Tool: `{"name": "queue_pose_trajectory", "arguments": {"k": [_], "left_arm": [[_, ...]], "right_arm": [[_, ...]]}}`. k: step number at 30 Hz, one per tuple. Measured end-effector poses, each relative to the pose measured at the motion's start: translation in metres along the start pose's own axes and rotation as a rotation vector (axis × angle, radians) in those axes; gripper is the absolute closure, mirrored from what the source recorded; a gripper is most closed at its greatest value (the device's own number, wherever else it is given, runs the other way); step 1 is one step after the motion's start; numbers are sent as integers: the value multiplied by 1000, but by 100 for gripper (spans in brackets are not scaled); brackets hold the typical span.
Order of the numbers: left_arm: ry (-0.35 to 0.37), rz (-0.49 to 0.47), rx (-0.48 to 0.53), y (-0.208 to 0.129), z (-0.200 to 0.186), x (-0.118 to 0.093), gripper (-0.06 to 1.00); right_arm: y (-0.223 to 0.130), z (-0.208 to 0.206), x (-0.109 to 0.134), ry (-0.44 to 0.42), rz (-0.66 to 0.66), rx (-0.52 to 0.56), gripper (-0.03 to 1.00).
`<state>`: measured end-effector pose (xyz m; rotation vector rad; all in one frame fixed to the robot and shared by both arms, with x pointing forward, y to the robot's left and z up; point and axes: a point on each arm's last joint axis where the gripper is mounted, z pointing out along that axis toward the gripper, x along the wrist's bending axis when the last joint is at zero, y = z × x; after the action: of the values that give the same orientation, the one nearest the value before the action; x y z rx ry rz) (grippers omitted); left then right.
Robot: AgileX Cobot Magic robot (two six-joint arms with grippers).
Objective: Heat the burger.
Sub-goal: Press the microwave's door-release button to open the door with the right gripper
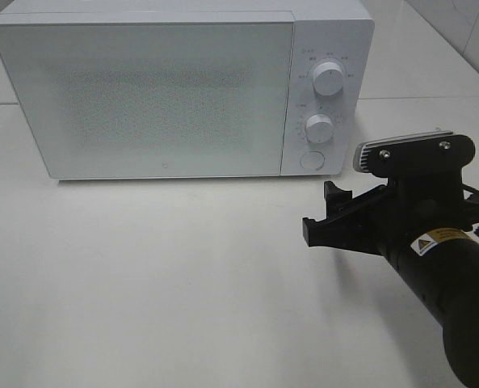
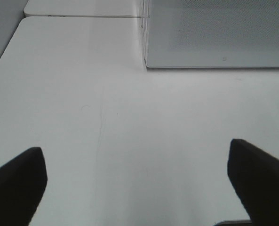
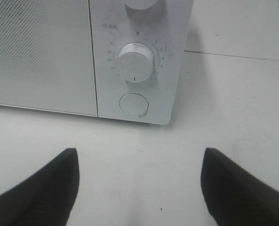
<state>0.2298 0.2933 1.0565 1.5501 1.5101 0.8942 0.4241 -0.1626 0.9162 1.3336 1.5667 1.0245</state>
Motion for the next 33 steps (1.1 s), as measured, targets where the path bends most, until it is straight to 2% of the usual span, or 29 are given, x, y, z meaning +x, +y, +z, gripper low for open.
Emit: {"name": "queue_pose_trajectory", "arguments": {"k": [9, 12, 16, 17, 18, 19, 20, 22, 23, 24, 25, 26, 28, 29, 30, 31, 32, 33], "left_arm": [[0, 0, 0, 0, 0, 0, -4], [0, 0, 0, 0, 0, 0, -4], [0, 0, 0, 0, 0, 0, -4], [0, 0, 0, 0, 0, 0, -4], [0, 0, 0, 0, 0, 0, -4], [0, 0, 0, 0, 0, 0, -4], [0, 0, 0, 0, 0, 0, -4], [0, 0, 0, 0, 0, 0, -4], [0, 0, 0, 0, 0, 0, -4], [0, 0, 0, 0, 0, 0, -4], [0, 0, 0, 0, 0, 0, -4], [0, 0, 0, 0, 0, 0, -4], [0, 0, 0, 0, 0, 0, -4], [0, 0, 0, 0, 0, 0, -4], [0, 0, 0, 0, 0, 0, -4], [0, 0, 0, 0, 0, 0, -4], [0, 0, 0, 0, 0, 0, -4], [0, 0, 0, 0, 0, 0, -4]], "right_arm": [[-1, 1, 4, -11, 28, 8, 28], [-1, 1, 3, -17, 69, 10, 29], [-1, 1, 3, -19, 219, 8, 32], [-1, 1, 3, -19, 219, 8, 32], [-1, 1, 3, -19, 268, 8, 34], [-1, 1, 3, -20, 377, 7, 37], [-1, 1, 3, -20, 377, 7, 37], [-1, 1, 3, -21, 585, 5, 45], [-1, 1, 3, -21, 585, 5, 45], [-1, 1, 3, -21, 755, 2, 52], [-1, 1, 3, -21, 841, 1, 57], [-1, 1, 3, -21, 841, 1, 57], [-1, 1, 3, -24, 1132, 2, 72], [-1, 1, 3, -24, 1132, 2, 72], [-2, 1, 3, -27, 1200, 6, 83], [-2, 1, 3, -27, 1200, 6, 83], [-2, 1, 3, -30, 1308, 9, 91], [-2, 1, 3, -31, 1350, 10, 94]]}}
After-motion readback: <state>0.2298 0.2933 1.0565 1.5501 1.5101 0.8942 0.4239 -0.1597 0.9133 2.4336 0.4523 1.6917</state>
